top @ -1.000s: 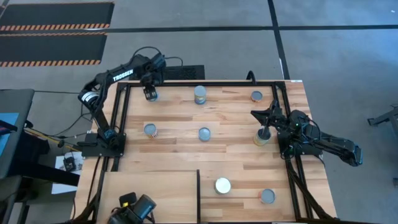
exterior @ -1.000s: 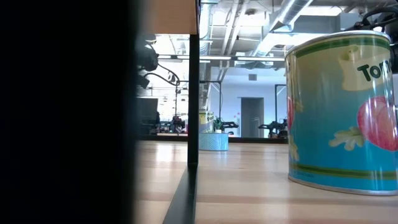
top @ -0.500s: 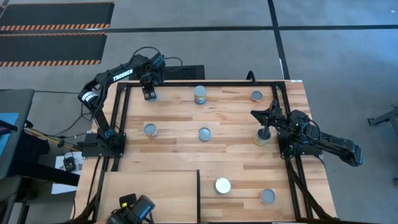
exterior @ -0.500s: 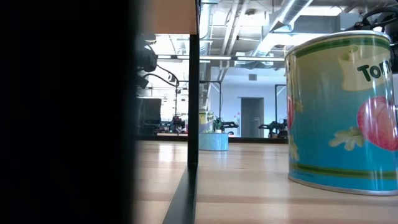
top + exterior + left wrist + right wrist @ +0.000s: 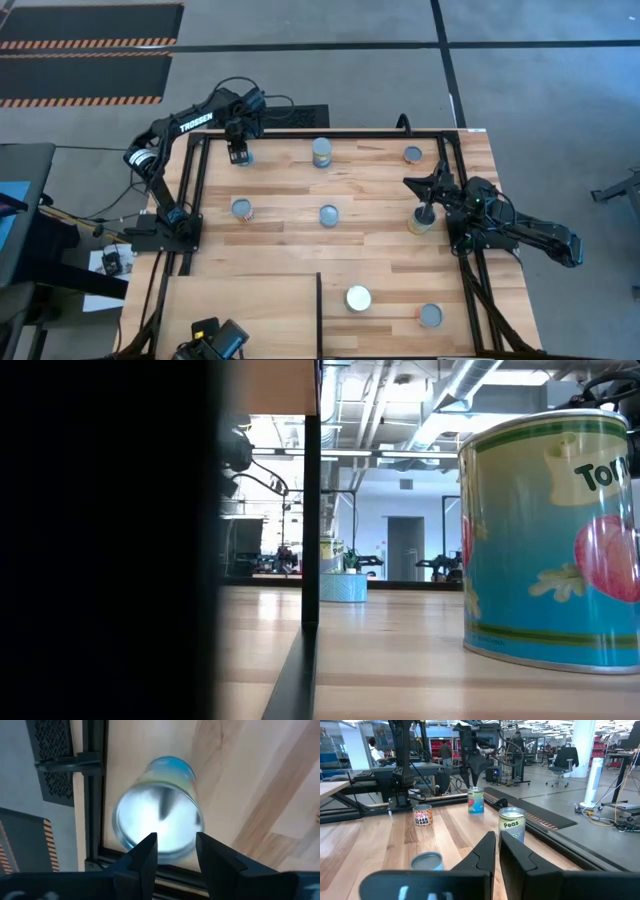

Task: Pick and place cans onto a shelf
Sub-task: Put the canned tomatoes on the shelf

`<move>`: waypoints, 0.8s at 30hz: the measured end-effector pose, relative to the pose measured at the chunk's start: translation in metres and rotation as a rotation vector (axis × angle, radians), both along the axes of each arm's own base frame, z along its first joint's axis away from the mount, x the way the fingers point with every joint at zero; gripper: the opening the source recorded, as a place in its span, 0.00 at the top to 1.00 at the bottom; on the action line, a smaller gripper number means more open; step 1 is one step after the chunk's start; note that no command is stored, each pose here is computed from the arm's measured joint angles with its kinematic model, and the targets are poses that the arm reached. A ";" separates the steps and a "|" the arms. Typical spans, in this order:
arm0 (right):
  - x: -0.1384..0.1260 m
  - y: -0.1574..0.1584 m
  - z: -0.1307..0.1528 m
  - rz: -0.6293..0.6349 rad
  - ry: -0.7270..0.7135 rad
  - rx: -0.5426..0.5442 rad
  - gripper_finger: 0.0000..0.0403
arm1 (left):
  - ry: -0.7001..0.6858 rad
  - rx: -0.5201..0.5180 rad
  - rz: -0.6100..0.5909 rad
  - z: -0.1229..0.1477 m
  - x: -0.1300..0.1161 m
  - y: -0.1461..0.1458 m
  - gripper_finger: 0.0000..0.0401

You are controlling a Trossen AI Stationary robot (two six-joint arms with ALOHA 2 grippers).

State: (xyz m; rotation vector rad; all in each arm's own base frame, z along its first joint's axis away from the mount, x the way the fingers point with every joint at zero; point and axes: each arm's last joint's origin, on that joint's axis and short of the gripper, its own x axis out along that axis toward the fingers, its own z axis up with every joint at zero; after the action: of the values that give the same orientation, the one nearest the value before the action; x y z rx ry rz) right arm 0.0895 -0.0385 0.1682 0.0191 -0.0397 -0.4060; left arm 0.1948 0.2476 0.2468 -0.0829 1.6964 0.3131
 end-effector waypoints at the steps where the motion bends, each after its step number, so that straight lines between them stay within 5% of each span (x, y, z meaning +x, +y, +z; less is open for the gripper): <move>1: 0.000 0.000 0.000 0.000 0.000 0.000 0.88 | -0.009 -0.001 0.003 0.003 -0.001 -0.002 0.69; 24: 0.000 0.000 0.000 0.001 0.000 0.000 0.88 | -0.004 0.081 -0.035 -0.014 0.000 -0.009 0.70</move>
State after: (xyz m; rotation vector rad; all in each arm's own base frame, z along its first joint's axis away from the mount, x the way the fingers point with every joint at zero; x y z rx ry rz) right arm 0.0895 -0.0385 0.1682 0.0191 -0.0394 -0.4054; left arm 0.1952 0.2385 0.2333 0.0065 1.6772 0.3546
